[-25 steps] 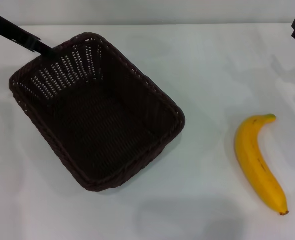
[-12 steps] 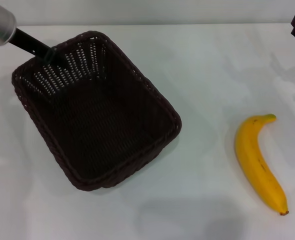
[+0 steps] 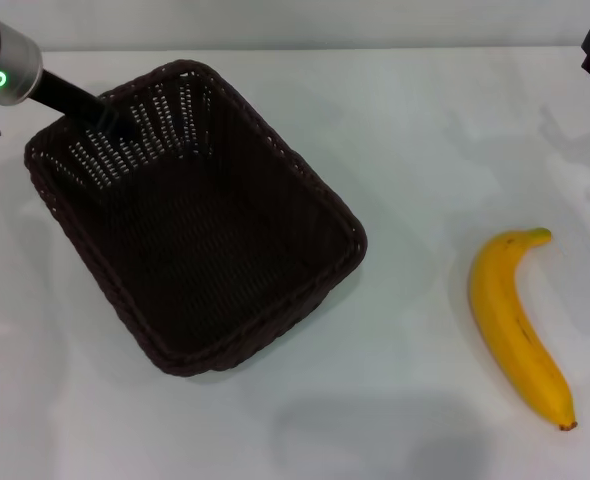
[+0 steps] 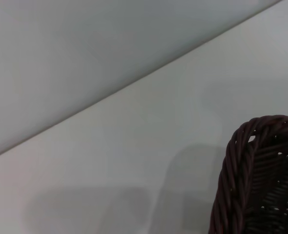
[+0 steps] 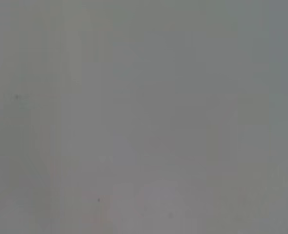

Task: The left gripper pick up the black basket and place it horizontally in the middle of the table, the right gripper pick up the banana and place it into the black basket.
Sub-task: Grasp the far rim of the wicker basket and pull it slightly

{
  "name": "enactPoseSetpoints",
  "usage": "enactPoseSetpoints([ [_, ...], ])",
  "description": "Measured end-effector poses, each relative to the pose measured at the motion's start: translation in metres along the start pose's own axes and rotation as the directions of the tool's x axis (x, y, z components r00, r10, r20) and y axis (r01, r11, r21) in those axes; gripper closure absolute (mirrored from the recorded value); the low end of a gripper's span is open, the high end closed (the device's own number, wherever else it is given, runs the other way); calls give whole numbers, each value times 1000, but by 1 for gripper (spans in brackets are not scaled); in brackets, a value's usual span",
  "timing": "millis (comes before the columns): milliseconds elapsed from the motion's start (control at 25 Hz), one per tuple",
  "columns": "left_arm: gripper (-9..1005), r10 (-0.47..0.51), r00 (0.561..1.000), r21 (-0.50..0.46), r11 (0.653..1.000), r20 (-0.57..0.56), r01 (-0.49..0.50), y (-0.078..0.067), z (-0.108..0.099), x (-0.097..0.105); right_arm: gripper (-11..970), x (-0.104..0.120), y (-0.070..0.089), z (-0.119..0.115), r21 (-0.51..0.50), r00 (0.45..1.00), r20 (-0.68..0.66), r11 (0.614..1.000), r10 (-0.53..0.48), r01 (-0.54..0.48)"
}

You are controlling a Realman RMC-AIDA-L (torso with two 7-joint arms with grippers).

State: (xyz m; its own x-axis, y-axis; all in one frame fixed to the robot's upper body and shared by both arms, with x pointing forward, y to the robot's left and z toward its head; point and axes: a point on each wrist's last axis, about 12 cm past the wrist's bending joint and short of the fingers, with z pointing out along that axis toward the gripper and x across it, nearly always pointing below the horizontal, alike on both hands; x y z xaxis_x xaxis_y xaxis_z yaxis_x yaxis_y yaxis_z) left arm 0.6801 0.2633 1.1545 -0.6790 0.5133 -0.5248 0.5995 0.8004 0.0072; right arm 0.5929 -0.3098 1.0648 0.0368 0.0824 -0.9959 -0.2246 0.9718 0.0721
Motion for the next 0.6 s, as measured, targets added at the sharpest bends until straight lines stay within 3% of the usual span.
enactPoseSetpoints([
  [120,612,-8,1000,6,1000,9,8,0,0,-1,93,0,0,0,0,1000,0,1000,0,0],
  [320,656,-142,986,117,984,90,131,3,-7,7,93,2,-1,-3,5,1000,-5,1000,1,-1],
  [600,723,-313,940,224,934,140,278,16,-17,39,94,2,-2,-4,10,1000,-4,1000,3,-3],
])
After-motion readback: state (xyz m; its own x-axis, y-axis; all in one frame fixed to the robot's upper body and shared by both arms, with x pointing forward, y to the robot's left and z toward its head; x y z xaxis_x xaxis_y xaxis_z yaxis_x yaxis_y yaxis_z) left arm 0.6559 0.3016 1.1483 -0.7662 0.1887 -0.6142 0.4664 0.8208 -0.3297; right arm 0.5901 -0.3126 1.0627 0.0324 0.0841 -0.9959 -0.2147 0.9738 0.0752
